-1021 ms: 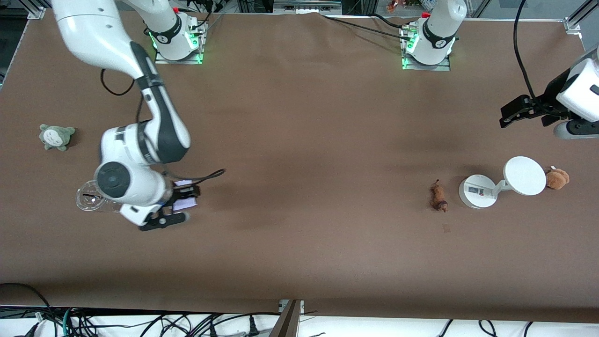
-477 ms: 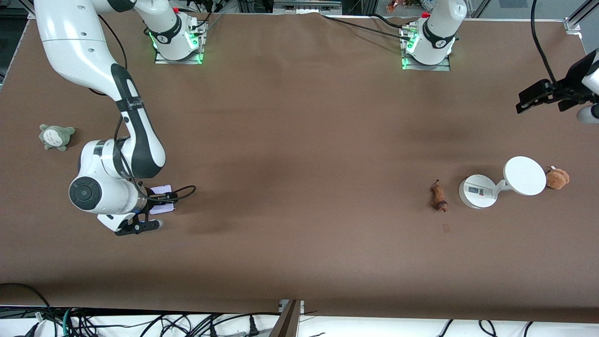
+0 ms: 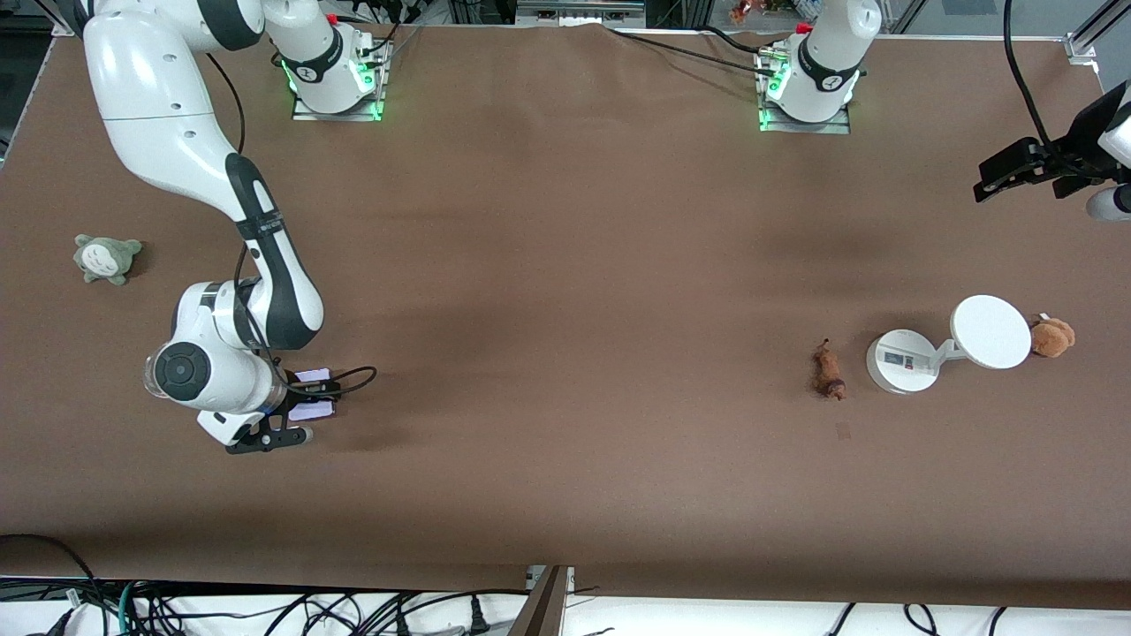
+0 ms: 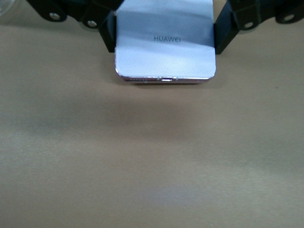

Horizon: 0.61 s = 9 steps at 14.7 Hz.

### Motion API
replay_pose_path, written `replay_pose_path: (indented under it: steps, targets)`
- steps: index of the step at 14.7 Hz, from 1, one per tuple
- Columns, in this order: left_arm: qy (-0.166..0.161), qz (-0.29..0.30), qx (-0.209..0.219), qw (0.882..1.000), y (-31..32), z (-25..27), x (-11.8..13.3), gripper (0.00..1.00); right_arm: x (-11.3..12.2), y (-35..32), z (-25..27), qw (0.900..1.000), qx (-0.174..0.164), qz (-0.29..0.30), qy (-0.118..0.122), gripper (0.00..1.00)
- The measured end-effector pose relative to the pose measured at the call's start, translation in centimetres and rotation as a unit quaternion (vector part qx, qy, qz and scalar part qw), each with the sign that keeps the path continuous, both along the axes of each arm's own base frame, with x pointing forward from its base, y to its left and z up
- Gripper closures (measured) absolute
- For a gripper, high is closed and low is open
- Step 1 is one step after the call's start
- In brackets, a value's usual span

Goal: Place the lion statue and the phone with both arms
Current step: 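Carry the phone toward the glass cup while the left gripper withdraws, then lower the phone beside the glass cup and open the right gripper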

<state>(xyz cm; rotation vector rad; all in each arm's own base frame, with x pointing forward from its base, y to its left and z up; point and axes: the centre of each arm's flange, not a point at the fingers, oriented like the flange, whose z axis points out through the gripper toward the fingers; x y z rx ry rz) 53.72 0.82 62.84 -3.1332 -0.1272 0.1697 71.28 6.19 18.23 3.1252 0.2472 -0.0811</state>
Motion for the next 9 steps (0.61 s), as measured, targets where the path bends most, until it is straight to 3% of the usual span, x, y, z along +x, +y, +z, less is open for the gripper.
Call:
replay_pose_path:
  steps: [9]
  targets:
    - [-0.018, 0.025, 0.001, 1.0, 3.1, 1.5, 0.0, 0.0, 0.5, -3.5, -0.7, 1.0, 0.001, -0.021, -0.015, 0.16]
